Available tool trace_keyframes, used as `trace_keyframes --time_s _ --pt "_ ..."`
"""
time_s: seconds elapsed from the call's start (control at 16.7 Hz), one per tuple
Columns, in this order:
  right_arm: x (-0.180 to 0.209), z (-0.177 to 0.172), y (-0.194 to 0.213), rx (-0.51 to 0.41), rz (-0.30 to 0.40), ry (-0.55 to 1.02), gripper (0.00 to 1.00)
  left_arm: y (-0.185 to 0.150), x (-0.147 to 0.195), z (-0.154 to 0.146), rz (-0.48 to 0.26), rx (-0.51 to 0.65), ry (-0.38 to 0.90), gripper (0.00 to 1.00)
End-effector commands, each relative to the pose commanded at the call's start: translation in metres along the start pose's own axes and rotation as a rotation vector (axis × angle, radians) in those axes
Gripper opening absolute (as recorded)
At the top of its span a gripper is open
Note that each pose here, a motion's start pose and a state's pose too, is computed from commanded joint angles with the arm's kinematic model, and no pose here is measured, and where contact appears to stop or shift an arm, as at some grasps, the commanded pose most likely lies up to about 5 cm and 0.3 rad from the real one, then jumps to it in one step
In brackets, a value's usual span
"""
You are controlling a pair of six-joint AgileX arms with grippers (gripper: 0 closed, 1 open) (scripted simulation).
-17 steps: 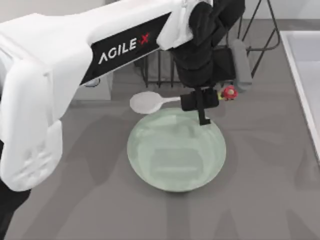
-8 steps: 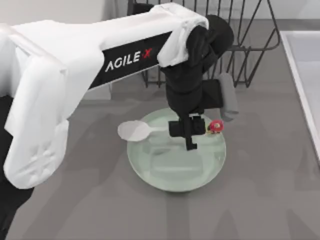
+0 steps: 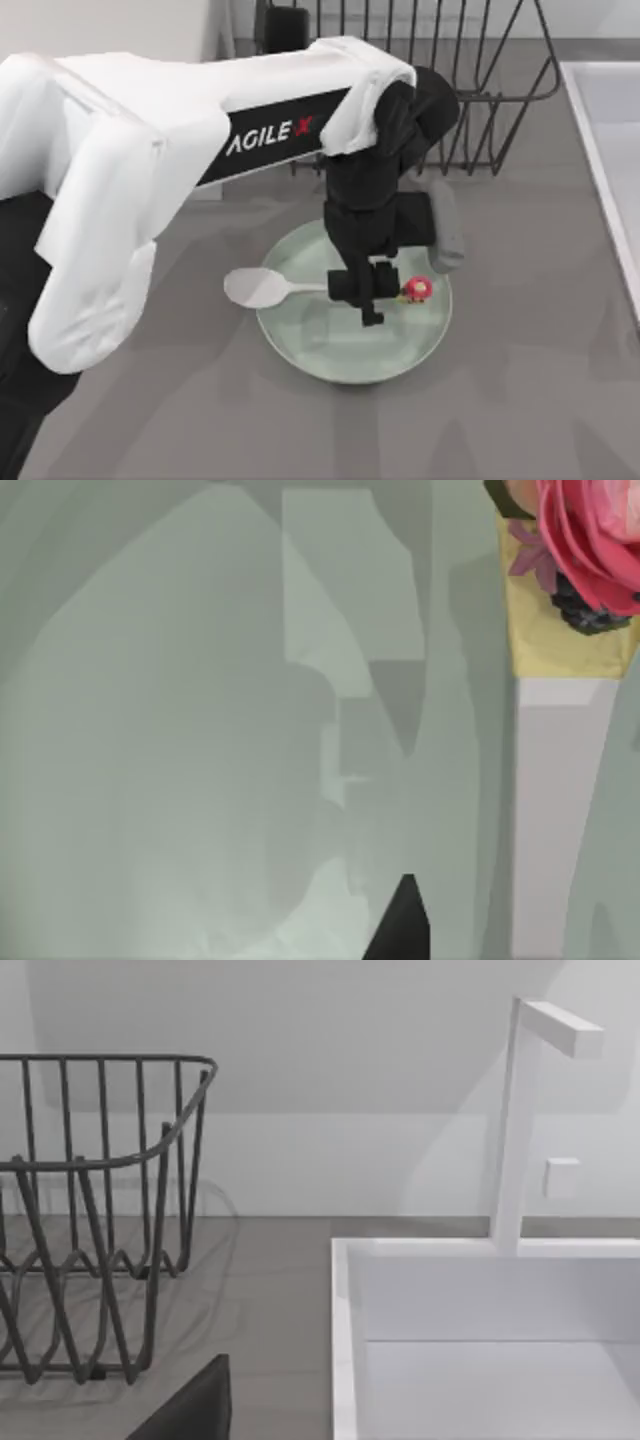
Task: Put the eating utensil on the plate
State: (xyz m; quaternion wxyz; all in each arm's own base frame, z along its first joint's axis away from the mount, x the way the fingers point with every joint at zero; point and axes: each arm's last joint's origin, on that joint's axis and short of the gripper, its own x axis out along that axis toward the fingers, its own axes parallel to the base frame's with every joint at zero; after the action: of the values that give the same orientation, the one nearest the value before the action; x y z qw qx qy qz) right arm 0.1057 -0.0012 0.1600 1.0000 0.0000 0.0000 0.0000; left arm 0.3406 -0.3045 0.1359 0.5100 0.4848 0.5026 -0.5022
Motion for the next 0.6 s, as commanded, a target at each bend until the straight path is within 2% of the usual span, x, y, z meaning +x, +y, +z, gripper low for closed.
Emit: trace_keyframes --time_s 0.6 --pt "0.0 0.0 0.0 0.0 0.0 0.0 1.0 0.0 0.0 0.0 0.0 0.0 0.0 0.75"
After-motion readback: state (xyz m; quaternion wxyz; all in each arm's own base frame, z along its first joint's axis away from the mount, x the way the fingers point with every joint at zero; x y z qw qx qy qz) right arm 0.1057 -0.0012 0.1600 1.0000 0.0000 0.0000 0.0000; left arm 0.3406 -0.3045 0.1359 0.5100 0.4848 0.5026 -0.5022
